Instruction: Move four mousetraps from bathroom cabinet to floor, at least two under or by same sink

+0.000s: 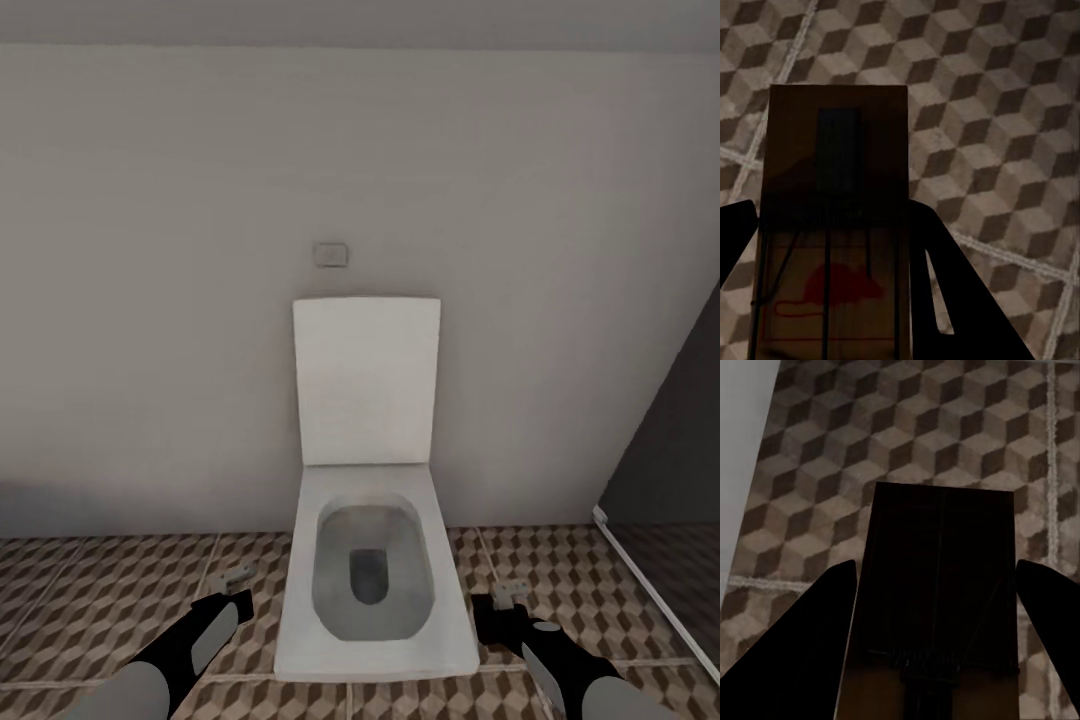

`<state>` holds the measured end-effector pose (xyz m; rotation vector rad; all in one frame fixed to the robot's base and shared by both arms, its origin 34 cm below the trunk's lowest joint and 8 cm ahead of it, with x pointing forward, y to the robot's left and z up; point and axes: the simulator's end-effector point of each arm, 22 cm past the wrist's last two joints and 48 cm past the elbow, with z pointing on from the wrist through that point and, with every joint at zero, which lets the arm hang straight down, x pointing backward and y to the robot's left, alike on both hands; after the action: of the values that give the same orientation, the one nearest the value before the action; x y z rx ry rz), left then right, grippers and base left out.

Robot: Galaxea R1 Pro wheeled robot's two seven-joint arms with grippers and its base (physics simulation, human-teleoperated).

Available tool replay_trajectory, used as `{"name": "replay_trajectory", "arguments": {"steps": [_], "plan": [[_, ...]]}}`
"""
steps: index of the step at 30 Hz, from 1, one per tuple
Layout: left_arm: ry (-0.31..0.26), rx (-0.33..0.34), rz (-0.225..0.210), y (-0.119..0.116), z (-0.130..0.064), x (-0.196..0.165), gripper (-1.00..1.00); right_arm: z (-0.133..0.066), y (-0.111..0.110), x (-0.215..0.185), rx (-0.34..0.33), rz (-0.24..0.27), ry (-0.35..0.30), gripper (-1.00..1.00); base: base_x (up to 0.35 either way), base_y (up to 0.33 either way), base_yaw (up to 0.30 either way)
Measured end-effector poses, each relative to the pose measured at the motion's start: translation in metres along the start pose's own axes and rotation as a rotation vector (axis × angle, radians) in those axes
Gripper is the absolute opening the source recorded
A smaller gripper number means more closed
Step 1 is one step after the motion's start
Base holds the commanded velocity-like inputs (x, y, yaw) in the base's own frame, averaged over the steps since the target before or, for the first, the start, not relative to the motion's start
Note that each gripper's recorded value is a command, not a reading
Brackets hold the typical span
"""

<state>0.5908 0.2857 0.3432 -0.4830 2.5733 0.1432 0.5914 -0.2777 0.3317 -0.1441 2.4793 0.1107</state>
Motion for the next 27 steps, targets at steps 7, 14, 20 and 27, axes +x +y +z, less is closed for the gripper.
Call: {"name": "replay_trajectory", "arguments": {"steps": [7, 14, 20, 27], "plan": [[-0.003, -0.009, -0.004, 0.002, 0.0, -0.004, -1.0, 0.0, -0.001, 0.0, 0.002, -0.001, 0.0, -1.0, 0.095, -0.027, 0.0], [-0.008, -0.013, -0.01, 0.003, 0.006, -0.002, -1.0, 0.005, -0.002, -0.001, 0.002, -0.005, -0.018, -1.0, 0.013, -0.004, 0.0], [-0.009, -0.022, -0.017, 0.005, 0.015, 0.006, -1.0, 0.013, 0.001, -0.007, -0.002, -0.013, -0.062, -1.0, 0.002, 0.0, 0.0], [-0.008, -0.024, -0.018, 0.007, 0.026, 0.017, -1.0, 0.023, 0.002, -0.002, -0.004, -0.016, -0.078, -1.0, 0.0, 0.0, 0.0]]}}
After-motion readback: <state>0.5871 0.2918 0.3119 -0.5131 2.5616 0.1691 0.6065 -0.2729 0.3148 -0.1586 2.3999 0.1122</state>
